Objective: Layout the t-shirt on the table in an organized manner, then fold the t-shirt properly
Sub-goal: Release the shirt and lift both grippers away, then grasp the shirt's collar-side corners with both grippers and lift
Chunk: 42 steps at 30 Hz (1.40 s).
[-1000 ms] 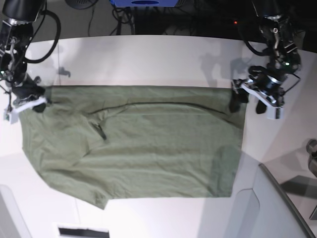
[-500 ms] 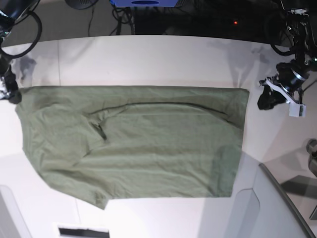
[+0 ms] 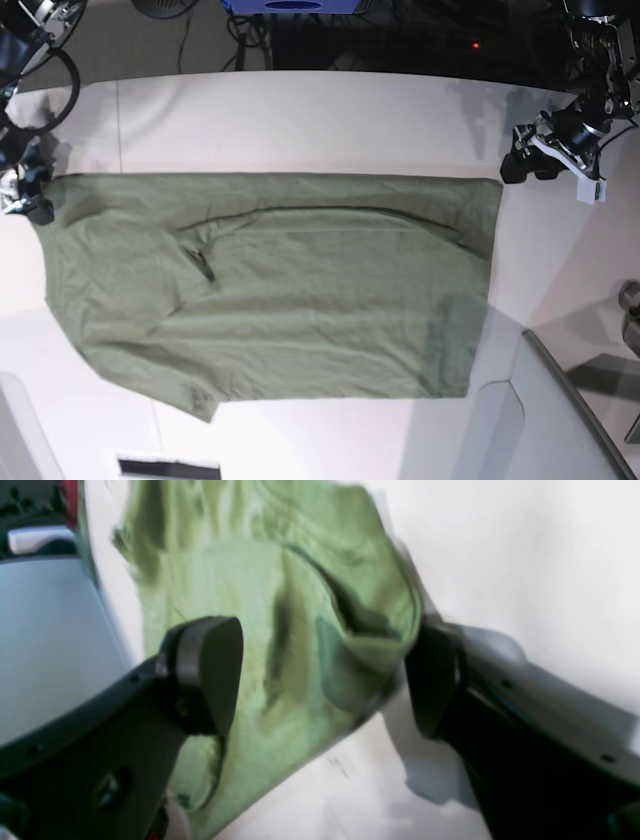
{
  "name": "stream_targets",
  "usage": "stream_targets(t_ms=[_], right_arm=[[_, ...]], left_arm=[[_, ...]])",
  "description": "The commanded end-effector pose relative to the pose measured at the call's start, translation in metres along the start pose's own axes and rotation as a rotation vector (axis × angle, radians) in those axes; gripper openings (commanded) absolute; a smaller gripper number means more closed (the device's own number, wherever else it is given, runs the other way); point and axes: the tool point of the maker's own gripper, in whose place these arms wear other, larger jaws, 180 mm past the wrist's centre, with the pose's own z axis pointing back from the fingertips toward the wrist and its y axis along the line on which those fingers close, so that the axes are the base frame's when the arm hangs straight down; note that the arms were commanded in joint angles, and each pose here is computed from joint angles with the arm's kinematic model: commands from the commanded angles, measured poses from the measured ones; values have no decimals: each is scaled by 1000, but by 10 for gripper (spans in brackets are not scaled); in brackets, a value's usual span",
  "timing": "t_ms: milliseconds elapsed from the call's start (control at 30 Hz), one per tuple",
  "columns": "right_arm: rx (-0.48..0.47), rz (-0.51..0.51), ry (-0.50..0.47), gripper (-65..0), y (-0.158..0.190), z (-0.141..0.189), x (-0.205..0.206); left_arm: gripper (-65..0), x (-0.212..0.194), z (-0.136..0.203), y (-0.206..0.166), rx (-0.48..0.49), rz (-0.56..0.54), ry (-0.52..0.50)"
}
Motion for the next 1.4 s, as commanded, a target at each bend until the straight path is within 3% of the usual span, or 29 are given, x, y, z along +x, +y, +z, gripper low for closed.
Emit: stream_targets(t_ms=[0, 233, 300, 500, 567, 800, 933, 1000, 1367], right_arm=[[-33, 8, 24, -176, -5, 0, -2], [-13, 6, 21, -177, 5, -6, 1], [-12, -1, 28, -212, 4, -8, -1], [-15, -70, 79, -584, -1, -20, -19], [-16, -73, 82, -650, -1, -21, -21], [-17, -73, 87, -647, -2, -20, -22], [-17, -73, 88, -648, -2, -20, -23], [-17, -73, 88, -648, -2, -20, -23], [-21, -74, 90, -648, -4, -19, -24]], left_arm=[[-217, 10, 4, 5, 3, -4, -27], [-219, 4, 9, 19, 39, 59, -47], [-235, 2, 15, 33, 76, 115, -75], [-260, -1, 22, 49, 114, 167, -94], [-258, -2, 21, 47, 111, 170, -93], [-247, -3, 19, 47, 109, 175, -92], [-86, -4, 2, 26, 55, 155, -68], [-43, -7, -5, 18, 35, 150, -55], [-43, -18, -53, -31, -80, 214, -16]])
